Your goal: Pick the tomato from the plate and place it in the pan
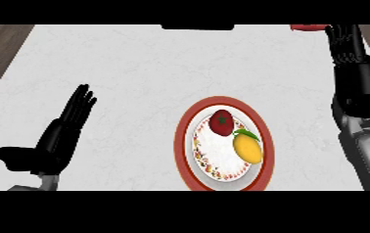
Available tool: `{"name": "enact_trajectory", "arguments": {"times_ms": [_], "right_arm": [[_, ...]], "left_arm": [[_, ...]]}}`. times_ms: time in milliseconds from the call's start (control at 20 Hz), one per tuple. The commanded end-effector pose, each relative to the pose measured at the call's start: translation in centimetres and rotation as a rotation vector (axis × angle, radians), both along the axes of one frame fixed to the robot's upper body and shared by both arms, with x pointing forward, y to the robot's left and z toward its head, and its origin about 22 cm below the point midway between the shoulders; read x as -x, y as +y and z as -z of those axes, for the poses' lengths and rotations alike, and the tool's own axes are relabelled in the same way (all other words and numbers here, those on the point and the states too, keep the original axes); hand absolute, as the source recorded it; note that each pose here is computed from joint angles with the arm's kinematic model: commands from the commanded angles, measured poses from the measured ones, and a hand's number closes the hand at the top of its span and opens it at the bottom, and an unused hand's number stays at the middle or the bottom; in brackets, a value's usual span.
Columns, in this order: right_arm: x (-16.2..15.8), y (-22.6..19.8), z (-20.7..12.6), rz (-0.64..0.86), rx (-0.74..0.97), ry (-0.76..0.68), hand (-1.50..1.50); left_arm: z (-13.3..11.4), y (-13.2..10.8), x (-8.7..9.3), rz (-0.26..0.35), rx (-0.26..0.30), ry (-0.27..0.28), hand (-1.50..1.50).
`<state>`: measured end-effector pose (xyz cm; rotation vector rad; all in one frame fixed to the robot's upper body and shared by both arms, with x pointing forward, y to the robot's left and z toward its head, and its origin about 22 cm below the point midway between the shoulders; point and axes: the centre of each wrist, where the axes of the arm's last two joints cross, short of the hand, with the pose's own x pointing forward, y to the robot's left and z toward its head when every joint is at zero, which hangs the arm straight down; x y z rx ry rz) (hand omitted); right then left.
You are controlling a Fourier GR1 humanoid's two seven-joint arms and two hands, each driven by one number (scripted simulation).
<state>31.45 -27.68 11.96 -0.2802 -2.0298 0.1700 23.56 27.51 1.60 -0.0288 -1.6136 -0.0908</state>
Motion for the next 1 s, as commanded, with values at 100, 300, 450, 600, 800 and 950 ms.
{"name": "enact_trajectory", "arguments": {"times_ms": [100,300,450,600,800,950], "right_arm": [[1.3,3.5,5.7,-0.235,-0.039,0.227,1.5],[2.8,7.6,10.9,-0.296,-0.005,0.465,1.5],[6.8,4.5,13.2,0.025,0.134,0.18,-1.5],[8.7,3.9,11.8,0.134,0.232,0.105,-1.5],[11.5,0.9,6.3,0.084,0.36,0.141,-1.5],[12.0,0.3,2.2,0.067,0.483,0.236,-1.5]], "left_arm": [[-2.5,1.6,-3.6,-0.116,-0.066,-0.049,0.0],[-3.2,0.2,-5.0,-0.166,-0.105,-0.029,0.0],[-2.4,0.9,-3.6,-0.196,-0.11,0.0,0.0],[-2.5,1.7,-4.1,-0.232,-0.115,0.001,0.0],[-1.8,0.6,-5.2,-0.216,-0.108,0.005,0.0],[-3.7,2.0,-4.9,-0.206,-0.128,-0.013,0.0]]}}
